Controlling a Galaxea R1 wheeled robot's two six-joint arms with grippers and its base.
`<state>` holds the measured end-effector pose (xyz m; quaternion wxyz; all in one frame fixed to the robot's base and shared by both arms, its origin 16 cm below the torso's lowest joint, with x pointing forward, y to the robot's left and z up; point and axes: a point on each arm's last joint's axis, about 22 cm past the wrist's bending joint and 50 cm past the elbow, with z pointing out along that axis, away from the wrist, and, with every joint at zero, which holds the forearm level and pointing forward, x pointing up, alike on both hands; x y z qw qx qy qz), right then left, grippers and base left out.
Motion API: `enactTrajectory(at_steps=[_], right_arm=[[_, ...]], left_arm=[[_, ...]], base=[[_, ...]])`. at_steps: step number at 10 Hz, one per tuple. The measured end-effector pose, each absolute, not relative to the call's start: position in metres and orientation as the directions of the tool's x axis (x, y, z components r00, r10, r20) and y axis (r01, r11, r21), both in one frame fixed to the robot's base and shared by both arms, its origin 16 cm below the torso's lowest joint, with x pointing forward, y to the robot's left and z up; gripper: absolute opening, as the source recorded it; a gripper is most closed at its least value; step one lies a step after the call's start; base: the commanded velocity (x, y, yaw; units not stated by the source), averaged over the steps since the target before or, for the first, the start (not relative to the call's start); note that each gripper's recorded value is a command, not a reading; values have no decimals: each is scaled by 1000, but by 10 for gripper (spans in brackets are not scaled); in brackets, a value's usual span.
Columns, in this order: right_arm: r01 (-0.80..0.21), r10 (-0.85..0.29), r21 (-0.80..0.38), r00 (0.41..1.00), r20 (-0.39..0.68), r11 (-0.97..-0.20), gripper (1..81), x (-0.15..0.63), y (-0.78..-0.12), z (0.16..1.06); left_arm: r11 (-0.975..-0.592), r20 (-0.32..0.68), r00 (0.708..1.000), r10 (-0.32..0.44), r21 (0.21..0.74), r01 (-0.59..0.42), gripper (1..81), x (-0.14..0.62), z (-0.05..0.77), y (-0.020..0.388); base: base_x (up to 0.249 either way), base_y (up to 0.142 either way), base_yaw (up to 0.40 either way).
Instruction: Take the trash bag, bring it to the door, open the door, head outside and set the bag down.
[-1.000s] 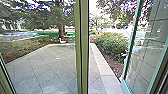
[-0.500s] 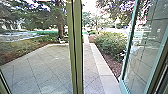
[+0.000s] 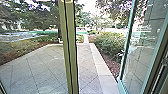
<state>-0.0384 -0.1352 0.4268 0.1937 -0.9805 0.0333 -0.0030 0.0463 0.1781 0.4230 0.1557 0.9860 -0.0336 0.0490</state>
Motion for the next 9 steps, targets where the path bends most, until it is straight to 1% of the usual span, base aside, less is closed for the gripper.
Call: enactTrajectory(at_steps=[3, 6, 7, 9], right_arm=[[-54, -56, -377, 998, -7, -924, 811, -37, -136, 427], [24, 28, -376, 1000, -6, -926, 811, -25, -137, 427], [39, 45, -375, 999, -7, -926, 811, -23, -138, 427], [39, 45, -375, 999, -8, -926, 811, -23, -138, 427]], left_arm=[[-950, 110, 993, -43, 305, -75, 10, 46, 423, 178], [-952, 110, 993, 36, 305, 1, 10, 29, 423, 183], [-952, 107, 993, 52, 305, 17, 10, 25, 423, 185], [-952, 111, 992, 53, 305, 17, 10, 27, 423, 184]], base=[[0, -109, 0], [0, -109, 0], [0, -109, 0], [0, -109, 0]])
